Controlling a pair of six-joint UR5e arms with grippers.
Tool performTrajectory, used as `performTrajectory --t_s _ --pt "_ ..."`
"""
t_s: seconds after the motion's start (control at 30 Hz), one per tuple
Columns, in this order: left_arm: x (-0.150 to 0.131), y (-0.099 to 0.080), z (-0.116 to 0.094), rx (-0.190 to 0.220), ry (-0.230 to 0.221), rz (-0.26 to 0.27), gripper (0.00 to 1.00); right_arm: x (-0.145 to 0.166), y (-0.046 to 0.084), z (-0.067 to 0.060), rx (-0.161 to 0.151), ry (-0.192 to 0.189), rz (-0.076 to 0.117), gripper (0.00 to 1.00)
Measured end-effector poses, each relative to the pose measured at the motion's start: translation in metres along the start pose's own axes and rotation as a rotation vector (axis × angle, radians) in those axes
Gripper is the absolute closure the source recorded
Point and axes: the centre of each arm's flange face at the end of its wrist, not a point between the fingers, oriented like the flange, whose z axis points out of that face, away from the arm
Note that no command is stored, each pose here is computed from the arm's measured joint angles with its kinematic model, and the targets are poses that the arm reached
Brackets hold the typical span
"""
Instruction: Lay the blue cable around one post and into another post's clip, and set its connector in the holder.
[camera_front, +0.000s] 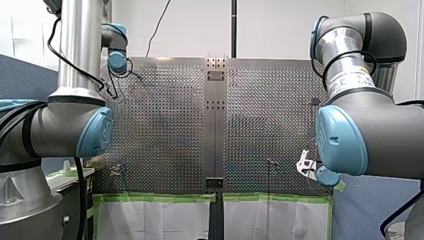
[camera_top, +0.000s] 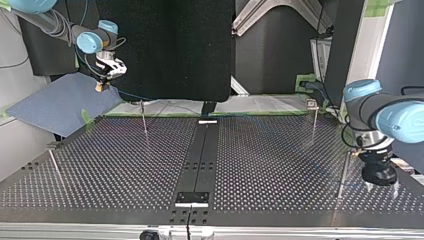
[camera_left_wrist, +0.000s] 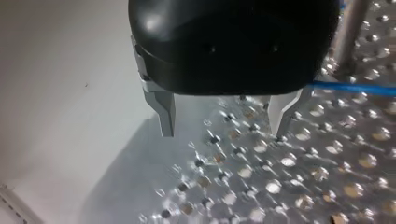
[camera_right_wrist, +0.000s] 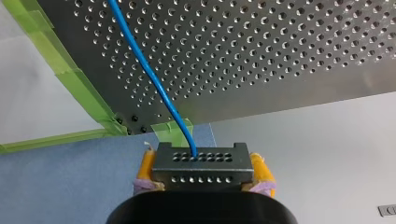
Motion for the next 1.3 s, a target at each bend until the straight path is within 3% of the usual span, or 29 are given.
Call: performTrajectory --t_s 0.4,0.8,1.3 --pt "0.025 0.024 -0.005 0.044 0.028 -0.054 0.00 0.000 0.000 0.000 0.000 0.001 -0.002 1.00" --pt "0.040 0.039 -0.009 0.100 0.046 -0.142 0.00 0.000 0.000 0.000 0.000 0.000 -0.003 1.00" --pt "0.049 0.054 -0.016 0.106 0.195 -0.287 0.00 0.000 0.000 0.000 0.001 0.000 -0.003 1.00"
